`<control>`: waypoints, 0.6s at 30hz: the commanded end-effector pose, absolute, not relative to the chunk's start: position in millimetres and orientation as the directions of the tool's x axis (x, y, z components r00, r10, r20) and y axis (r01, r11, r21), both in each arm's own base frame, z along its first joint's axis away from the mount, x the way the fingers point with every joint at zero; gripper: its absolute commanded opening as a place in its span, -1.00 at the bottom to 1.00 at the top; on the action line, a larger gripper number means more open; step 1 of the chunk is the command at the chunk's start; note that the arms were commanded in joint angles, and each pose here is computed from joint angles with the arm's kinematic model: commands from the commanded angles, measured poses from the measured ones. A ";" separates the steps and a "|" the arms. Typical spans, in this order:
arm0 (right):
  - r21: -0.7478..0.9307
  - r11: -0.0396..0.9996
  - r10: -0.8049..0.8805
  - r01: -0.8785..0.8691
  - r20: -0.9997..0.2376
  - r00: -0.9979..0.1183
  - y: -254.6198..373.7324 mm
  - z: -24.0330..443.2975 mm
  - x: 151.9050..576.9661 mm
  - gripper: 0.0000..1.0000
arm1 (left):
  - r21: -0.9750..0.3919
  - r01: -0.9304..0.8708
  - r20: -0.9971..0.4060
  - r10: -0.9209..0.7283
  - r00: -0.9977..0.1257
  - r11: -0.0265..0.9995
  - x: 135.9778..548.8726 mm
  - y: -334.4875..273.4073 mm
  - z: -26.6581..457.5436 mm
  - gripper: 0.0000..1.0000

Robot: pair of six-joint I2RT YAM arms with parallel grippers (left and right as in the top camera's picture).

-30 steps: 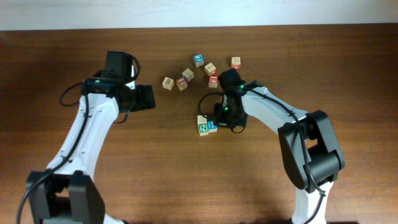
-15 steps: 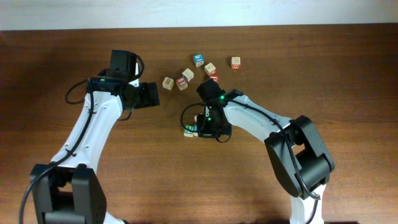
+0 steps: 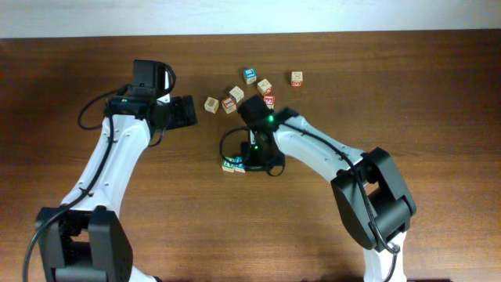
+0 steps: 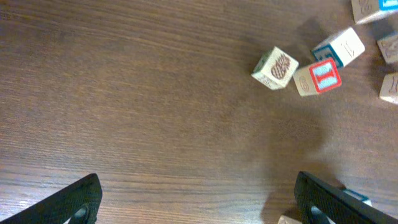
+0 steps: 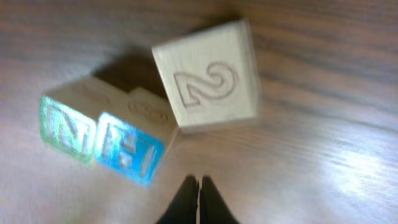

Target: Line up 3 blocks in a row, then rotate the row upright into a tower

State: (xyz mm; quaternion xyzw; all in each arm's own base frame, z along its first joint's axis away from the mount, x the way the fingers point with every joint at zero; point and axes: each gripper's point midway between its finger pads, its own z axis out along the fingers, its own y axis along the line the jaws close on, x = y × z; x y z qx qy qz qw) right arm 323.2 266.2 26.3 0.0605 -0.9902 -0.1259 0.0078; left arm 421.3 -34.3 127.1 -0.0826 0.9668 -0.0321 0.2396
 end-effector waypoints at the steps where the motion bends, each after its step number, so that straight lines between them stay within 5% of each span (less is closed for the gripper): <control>1: 0.178 0.966 -0.154 -0.186 -0.178 -0.972 261.9 75.6 370.0 -0.81 | -0.089 -0.185 -0.450 -0.205 -0.869 0.979 421.1 -20.1 120.9 0.95; 7: 0.126 0.945 -0.261 -0.302 -0.266 -0.928 268.4 61.2 394.1 -0.20 | -0.089 -0.187 -0.447 -0.206 -0.870 0.978 420.6 -19.4 120.5 0.96; 18: 0.149 0.914 -0.354 -0.379 -0.168 -0.920 272.6 24.3 378.3 -0.20 | -0.089 -0.187 -0.447 -0.206 -0.870 0.978 420.6 -19.4 120.5 0.96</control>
